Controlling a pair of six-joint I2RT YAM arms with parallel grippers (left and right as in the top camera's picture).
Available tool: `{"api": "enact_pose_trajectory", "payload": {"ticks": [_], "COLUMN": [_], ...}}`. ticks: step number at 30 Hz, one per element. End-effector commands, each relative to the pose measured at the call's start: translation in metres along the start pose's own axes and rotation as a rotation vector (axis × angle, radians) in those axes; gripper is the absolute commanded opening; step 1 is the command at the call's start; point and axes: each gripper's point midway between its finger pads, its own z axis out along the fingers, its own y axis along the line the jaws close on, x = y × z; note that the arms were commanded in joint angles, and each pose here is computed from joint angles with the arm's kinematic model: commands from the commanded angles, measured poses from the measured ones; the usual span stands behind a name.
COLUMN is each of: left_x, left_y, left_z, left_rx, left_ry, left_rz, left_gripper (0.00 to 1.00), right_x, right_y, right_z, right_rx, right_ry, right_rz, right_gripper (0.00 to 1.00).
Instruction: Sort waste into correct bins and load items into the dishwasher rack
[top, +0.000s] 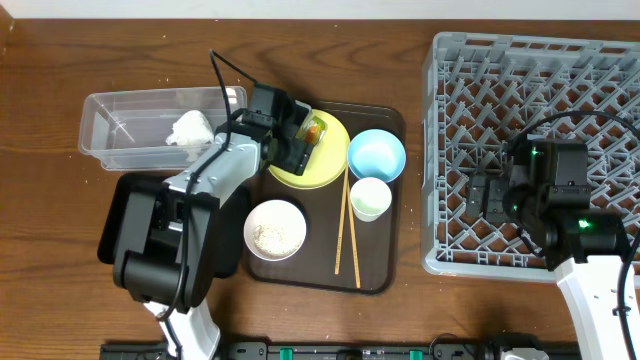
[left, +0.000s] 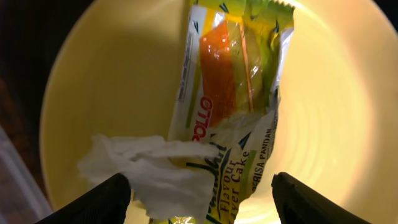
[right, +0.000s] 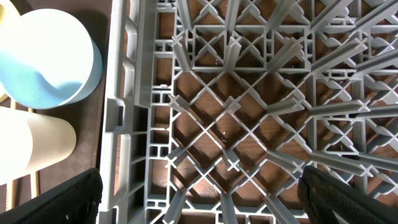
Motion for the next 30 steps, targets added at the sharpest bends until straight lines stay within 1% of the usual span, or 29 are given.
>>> {"api": "enact_pose_trajectory", "payload": {"ticks": [1,4,6,10,11,15,16,20,22,23,24,26,30], "left_x": [0.001,0.006,0.008,0.009,0.009,0.012,0.013,0.016,0.016,0.016,0.015,0.011,-0.006], "left_y": [-0.005,-0.008,-0.008,-0.008,-0.008,-0.008,-0.008,-0.008,-0.008,-0.008,-0.009,-0.009,-0.010], "left_z": [0.008,0.013,0.015,0.015,0.015,0.018,0.019,0.019,0.019,0.018,0.015,0.010,-0.014], "left_rx": [0.000,0.006,0.008,0.008,0.008,0.009,0.009,0.011,0.011,0.010,0.011,0.009,-0.001], "left_ry": [0.013,0.034,0.041,0.046,0.046,0.054,0.058,0.070,0.071,0.071,0.069,0.056,-0.010], "left_rz": [0.026,0.029,0.028,0.027,0.026,0.018,0.018,0.010,-0.004,-0.004,-0.003,-0.001,-0.010], "left_gripper": [0.76,0.75,0.71,0.56,0.50,0.31,0.28,0.21,0.19,0.13,0.11,0.08,0.07], "right_x": [-0.008,-0.007,-0.007,-0.006,-0.006,-0.005,-0.005,-0.005,-0.005,-0.005,-0.005,-0.005,-0.004], "right_y": [0.004,0.004,0.004,0.004,0.004,0.004,0.004,0.004,0.004,0.004,0.004,0.004,0.004], "right_z": [-0.007,-0.007,-0.007,-0.007,-0.007,-0.007,-0.007,-0.007,-0.007,-0.007,-0.007,-0.007,-0.007], "right_rx": [-0.012,-0.012,-0.011,-0.011,-0.011,-0.011,-0.011,-0.011,-0.011,-0.011,-0.011,-0.011,-0.011], "right_ry": [-0.029,-0.027,-0.025,-0.023,-0.023,-0.021,-0.019,-0.019,-0.019,-0.018,-0.018,-0.017,-0.016], "right_rz": [-0.014,-0.014,-0.014,-0.013,-0.013,-0.013,-0.013,-0.013,-0.013,-0.013,-0.013,-0.013,-0.013], "right_gripper": [0.99,0.99,0.99,0.99,0.99,0.99,0.99,0.99,0.99,0.99,0.99,0.99,0.99]}}
